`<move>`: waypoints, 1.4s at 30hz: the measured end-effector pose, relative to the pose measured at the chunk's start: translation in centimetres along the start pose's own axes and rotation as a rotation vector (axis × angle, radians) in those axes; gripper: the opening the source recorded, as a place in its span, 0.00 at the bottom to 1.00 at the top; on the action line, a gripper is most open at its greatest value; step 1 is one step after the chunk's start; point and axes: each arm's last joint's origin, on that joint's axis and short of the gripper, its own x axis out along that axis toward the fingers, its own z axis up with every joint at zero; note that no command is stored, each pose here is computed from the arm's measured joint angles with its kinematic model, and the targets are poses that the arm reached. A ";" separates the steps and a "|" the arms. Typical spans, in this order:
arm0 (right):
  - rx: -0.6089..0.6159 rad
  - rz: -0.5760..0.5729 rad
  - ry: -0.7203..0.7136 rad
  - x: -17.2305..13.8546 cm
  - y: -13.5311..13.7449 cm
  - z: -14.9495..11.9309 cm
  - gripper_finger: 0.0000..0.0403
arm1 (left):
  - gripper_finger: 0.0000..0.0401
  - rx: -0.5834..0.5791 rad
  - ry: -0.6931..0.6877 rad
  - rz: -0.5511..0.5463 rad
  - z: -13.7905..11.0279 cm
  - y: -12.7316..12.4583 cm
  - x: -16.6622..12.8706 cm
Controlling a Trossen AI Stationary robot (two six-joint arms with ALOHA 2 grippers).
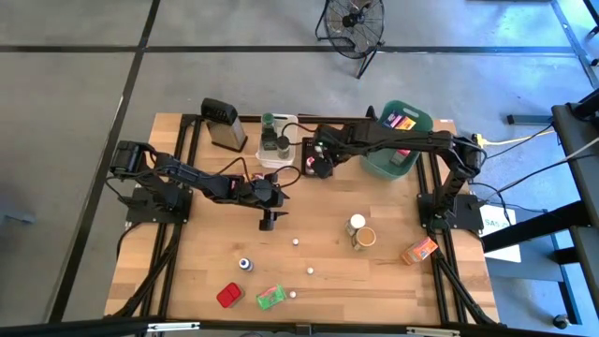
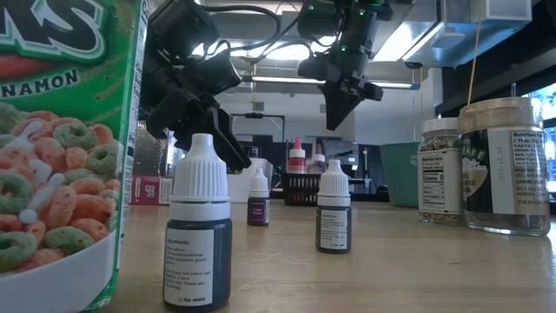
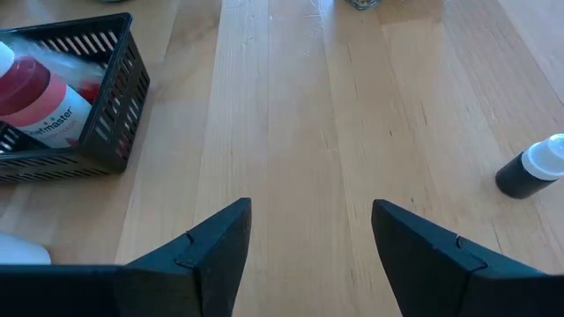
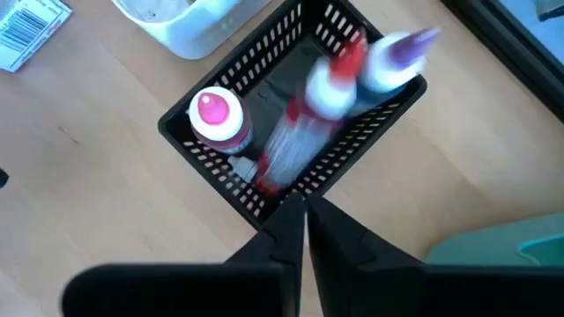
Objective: Pick & Place Kitchen Items
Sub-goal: Put the large red food coloring bottle into the black bin
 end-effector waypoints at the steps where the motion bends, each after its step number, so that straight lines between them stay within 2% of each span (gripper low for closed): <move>1: -0.001 0.002 0.002 0.0 0.0 0.0 0.04 | 0.58 0.000 0.000 0.000 0.0 0.0 0.0; 21: 0.019 0.056 0.006 0.0 0.2 0.2 0.03 | 0.58 0.001 0.015 -0.001 -0.1 0.0 0.0; 26: -0.003 0.103 0.032 0.1 0.3 0.1 0.06 | 0.58 0.001 0.015 -0.001 -0.1 0.0 0.0; 30: -0.058 0.131 0.057 0.8 0.6 0.1 0.12 | 0.58 0.002 0.023 -0.002 -0.2 0.0 0.0; 35: -0.113 0.135 0.055 2.5 1.2 0.4 0.26 | 0.58 0.004 0.049 -0.004 -0.5 0.0 0.0; 39: -0.130 0.135 0.053 3.9 1.7 0.6 0.38 | 0.58 0.004 0.052 -0.004 -0.5 0.0 0.0; 42: -0.125 0.128 0.060 4.6 1.5 0.8 0.43 | 0.58 0.005 0.052 -0.004 -0.5 0.0 0.0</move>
